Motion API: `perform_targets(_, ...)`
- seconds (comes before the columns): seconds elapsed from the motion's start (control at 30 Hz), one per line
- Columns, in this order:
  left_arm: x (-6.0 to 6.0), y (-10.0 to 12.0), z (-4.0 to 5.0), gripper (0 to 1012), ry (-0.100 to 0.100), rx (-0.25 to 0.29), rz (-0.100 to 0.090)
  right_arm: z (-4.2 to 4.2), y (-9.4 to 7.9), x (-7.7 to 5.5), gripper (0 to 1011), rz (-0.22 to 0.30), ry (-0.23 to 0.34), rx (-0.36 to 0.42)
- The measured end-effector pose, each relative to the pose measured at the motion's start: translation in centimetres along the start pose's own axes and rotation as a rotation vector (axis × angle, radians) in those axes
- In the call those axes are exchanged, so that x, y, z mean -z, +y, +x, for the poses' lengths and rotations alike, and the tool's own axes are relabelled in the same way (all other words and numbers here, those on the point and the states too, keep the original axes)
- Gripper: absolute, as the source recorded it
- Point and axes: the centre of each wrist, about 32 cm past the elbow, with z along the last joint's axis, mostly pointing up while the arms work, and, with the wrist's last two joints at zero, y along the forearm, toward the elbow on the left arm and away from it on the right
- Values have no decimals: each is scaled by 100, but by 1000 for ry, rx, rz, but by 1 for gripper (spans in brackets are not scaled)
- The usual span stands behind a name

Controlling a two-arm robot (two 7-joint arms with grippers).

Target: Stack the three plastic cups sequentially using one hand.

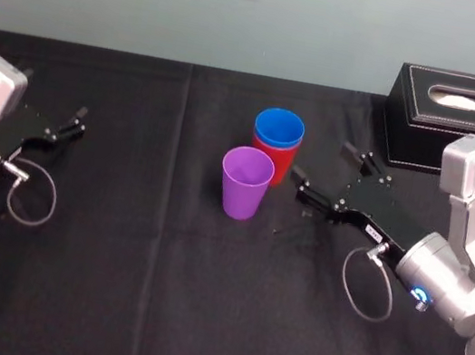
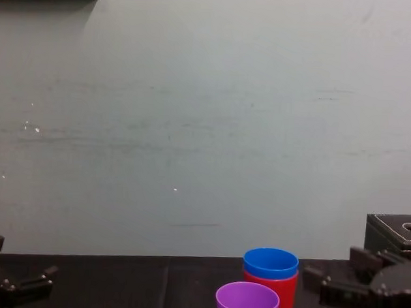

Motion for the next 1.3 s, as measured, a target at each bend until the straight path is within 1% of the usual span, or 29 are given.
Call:
perform_targets(0.13, 0, 0, 0, 1005, 0, 0, 0, -56, -53, 72, 1004, -8, 1, -8)
perform_targets(0.3, 0, 0, 0, 1005, 0, 0, 0, -125, -67, 135, 1004, -16, 0, -23)
perform_targets(0.43, 0, 0, 0, 1005, 0, 0, 0, -191, -54, 199, 1004, -28, -1, -36)
perform_targets(0.53, 0, 0, 0, 1004, 0, 0, 0, -265, -17, 261, 1004, -39, -3, -38)
perform_targets(0.63, 0, 0, 0, 1005, 0, 0, 0, -317, 25, 311, 1004, -48, -5, -34)
perform_targets(0.67, 0, 0, 0, 1004, 0, 0, 0, -317, 25, 311, 1004, -48, -5, -34)
perform_targets(0.93, 0, 0, 0, 1005, 0, 0, 0, -413, 180, 377, 1004, -57, -11, -31)
perform_targets(1.3, 0, 0, 0, 1005, 0, 0, 0, -463, 368, 388, 1004, -55, -16, -23)
